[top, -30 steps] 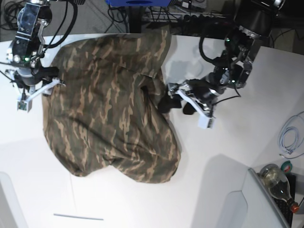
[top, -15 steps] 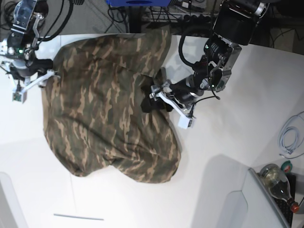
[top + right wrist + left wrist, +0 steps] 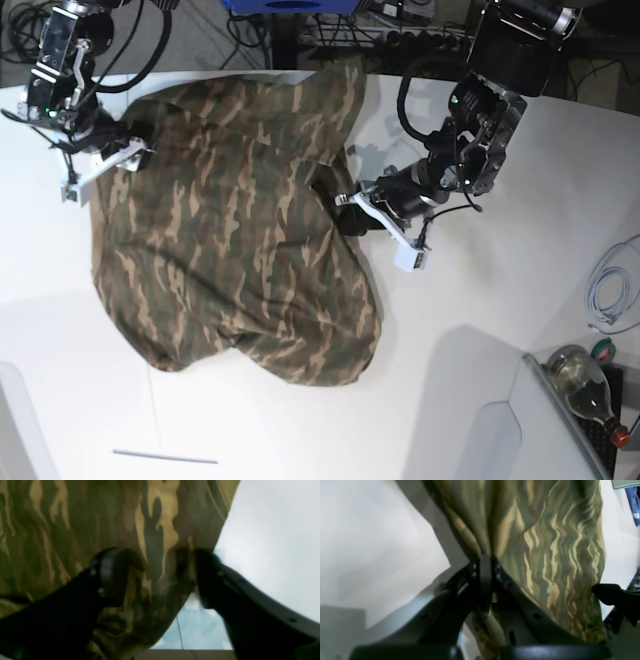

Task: Layout the t-shirt on the table in an organized manner, then fold the t-shirt properly
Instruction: 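Grasp the shirt edge with both grippers and lift it, then swing the lifted shirt up and lay it flat across the table, then grasp the shirt hem with the left gripper and pull it outward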

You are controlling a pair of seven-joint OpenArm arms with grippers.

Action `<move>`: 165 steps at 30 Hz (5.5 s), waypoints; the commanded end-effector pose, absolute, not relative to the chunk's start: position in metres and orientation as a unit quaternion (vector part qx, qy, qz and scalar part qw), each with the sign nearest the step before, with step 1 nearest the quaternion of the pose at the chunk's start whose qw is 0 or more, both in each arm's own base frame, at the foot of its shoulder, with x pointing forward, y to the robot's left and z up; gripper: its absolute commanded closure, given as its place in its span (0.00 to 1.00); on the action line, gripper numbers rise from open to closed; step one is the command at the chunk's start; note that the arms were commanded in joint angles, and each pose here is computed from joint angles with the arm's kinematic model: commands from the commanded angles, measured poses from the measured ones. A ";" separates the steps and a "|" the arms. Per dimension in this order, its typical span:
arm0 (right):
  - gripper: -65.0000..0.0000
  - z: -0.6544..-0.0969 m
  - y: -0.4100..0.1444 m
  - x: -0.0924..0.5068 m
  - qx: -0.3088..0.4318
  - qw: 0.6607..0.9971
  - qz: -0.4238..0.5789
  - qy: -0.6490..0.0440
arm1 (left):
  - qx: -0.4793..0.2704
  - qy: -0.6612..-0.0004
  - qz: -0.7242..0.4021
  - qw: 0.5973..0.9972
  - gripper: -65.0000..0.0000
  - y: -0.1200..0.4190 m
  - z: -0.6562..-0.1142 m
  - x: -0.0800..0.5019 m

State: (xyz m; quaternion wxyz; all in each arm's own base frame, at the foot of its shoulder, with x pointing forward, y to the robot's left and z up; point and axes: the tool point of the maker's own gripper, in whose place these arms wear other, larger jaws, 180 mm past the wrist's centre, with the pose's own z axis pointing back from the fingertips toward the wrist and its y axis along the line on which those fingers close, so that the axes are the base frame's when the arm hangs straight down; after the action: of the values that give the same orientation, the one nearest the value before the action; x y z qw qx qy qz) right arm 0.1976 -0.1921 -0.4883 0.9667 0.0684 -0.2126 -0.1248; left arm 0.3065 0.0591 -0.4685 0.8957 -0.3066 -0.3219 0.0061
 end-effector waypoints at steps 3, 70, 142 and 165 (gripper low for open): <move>0.18 -0.482 -0.184 0.204 0.089 0.966 -0.080 -0.231 | -0.312 -0.348 -0.002 0.884 1.00 0.062 -0.451 0.317; 1.00 -0.255 -0.301 0.485 0.058 0.891 0.049 -0.447 | -0.159 -0.494 0.002 0.855 1.00 0.024 -0.209 0.567; 1.00 -0.452 -0.321 0.196 0.024 0.967 -0.039 -0.250 | -0.037 -0.405 0.151 0.901 0.41 0.129 -0.423 0.475; 1.00 -0.451 -0.320 0.199 0.024 0.966 -0.039 -0.253 | -0.009 -0.407 0.096 0.908 1.00 0.122 -0.456 0.469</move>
State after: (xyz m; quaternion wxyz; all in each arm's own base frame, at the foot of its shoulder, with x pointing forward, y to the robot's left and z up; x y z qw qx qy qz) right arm 0.1891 -0.3119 -0.4626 0.9711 0.0334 -0.2321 -0.0443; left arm 0.4487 0.1243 -0.4770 0.9205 -0.0060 -0.3775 0.1002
